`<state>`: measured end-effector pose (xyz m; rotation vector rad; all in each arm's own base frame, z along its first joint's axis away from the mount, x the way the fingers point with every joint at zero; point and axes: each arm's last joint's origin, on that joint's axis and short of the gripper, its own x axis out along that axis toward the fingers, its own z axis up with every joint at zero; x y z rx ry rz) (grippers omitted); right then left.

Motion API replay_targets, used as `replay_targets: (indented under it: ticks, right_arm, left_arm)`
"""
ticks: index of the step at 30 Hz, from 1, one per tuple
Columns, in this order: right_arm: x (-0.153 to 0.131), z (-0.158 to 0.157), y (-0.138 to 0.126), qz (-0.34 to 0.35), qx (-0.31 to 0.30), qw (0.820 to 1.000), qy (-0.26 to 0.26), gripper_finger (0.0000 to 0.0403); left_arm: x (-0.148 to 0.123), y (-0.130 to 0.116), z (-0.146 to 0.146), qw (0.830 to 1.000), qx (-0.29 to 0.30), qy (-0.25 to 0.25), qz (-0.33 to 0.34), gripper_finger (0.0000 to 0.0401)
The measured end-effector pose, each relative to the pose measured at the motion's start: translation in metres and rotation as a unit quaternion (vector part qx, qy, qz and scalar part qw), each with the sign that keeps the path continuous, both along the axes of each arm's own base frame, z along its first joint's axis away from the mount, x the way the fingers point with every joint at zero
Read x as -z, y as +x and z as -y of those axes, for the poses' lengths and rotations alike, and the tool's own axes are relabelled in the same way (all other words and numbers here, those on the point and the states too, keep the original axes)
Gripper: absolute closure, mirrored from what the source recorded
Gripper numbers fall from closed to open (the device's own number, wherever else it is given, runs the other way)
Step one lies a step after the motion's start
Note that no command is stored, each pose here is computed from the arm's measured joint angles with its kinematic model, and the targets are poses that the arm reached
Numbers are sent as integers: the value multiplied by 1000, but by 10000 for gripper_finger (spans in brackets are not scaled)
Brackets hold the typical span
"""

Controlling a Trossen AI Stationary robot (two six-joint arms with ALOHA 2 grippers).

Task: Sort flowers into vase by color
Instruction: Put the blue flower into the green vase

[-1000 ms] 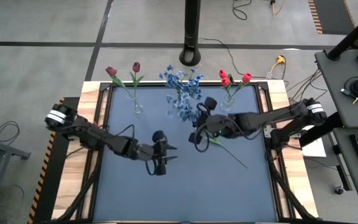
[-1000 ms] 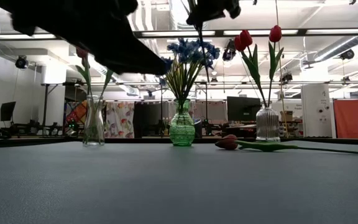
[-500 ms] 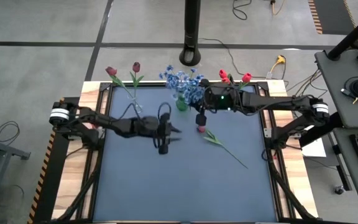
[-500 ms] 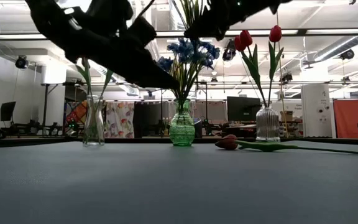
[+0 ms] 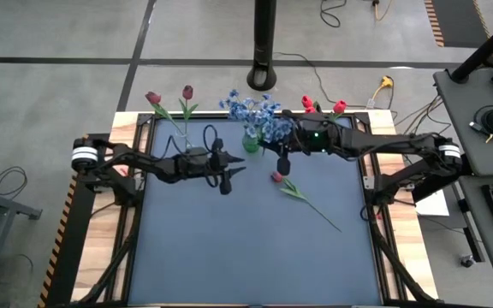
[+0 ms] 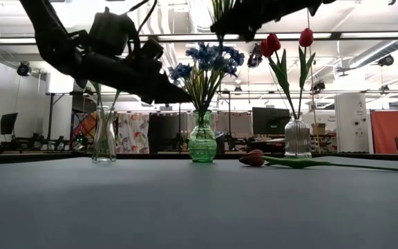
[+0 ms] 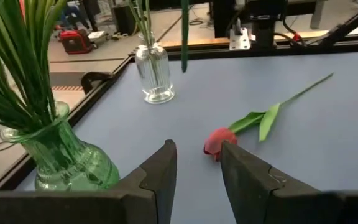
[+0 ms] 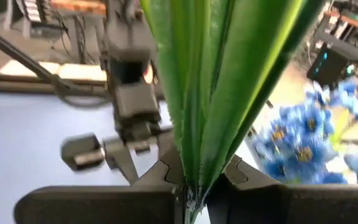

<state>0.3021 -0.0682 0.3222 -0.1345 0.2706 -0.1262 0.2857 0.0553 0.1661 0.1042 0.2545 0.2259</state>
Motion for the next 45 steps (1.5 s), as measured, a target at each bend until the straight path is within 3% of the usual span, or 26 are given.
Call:
replay_targets:
  ticks: [6, 9, 16, 22, 34, 39, 45]
  right_arm:
    - [-6, -4, 1, 20, -6, 1000, -2, 380]
    - [-7, -4, 1, 23, -5, 1000, -1, 380]
    - [-9, -4, 2, 32, -7, 999, -10, 380]
    - [-9, -4, 2, 31, -10, 999, -22, 380]
    - [-8, -4, 2, 25, -11, 999, -29, 380]
    - [-7, -4, 2, 21, -12, 999, -29, 380]
    - [-5, -4, 2, 19, -14, 999, -37, 380]
  left_arm:
    - [3, 4, -8, 1000, -12, 11, -7, 265]
    - [8, 3, -17, 999, -34, 9, -17, 227]
    - [19, 3, -28, 986, -165, 1, -16, 119]
    - [26, 11, -31, 986, -163, -5, -24, 63]
    - [31, 46, -52, 982, -187, 3, -16, 53]
    - [33, 48, -59, 977, -211, 16, -7, 53]
    - [28, 48, -65, 980, -198, 24, 22, 58]
